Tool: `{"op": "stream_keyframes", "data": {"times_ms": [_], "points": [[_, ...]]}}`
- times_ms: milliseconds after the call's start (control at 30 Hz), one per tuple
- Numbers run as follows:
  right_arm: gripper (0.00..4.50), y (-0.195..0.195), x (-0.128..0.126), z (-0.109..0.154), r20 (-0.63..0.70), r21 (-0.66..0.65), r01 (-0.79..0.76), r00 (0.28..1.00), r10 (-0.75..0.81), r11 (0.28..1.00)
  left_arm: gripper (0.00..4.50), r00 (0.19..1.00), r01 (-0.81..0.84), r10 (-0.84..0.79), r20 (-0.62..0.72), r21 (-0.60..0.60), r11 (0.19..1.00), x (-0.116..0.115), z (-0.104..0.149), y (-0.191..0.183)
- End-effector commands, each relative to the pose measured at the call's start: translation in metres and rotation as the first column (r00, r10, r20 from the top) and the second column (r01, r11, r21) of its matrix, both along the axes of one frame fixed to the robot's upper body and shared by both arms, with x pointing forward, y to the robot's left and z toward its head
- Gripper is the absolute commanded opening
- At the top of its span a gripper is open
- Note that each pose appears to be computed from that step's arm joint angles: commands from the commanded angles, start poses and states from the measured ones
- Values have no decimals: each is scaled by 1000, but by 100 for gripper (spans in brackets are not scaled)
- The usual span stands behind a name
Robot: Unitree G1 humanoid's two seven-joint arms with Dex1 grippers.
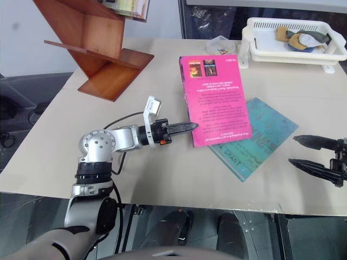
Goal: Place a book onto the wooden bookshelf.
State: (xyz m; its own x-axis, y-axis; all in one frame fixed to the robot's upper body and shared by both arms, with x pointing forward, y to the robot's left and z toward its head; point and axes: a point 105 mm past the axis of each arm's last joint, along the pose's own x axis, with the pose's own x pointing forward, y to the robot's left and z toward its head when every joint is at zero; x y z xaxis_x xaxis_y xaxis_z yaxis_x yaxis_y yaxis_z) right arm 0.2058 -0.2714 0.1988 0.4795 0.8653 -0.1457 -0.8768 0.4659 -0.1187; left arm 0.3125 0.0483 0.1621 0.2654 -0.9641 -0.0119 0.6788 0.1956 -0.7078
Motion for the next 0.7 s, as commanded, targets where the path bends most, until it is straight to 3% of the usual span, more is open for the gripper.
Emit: {"op": "stream_keyframes", "data": {"times_ms": [33, 300, 700], "points": [[318, 1, -2, 4, 33, -2, -1, 999, 1, 1000, 50, 999, 45, -43, 33, -54, 998, -5, 18, -3], [318, 0, -4, 5, 38, -4, 16, 999, -16, 1000, 50, 974, 128, -137, -179, -59, 990, -28, -13, -7], [318, -3, -4, 7, 36, -18, 25, 999, -24, 1000, 50, 938, 171, -188, -290, -84, 982, -55, -36, -16]]}}
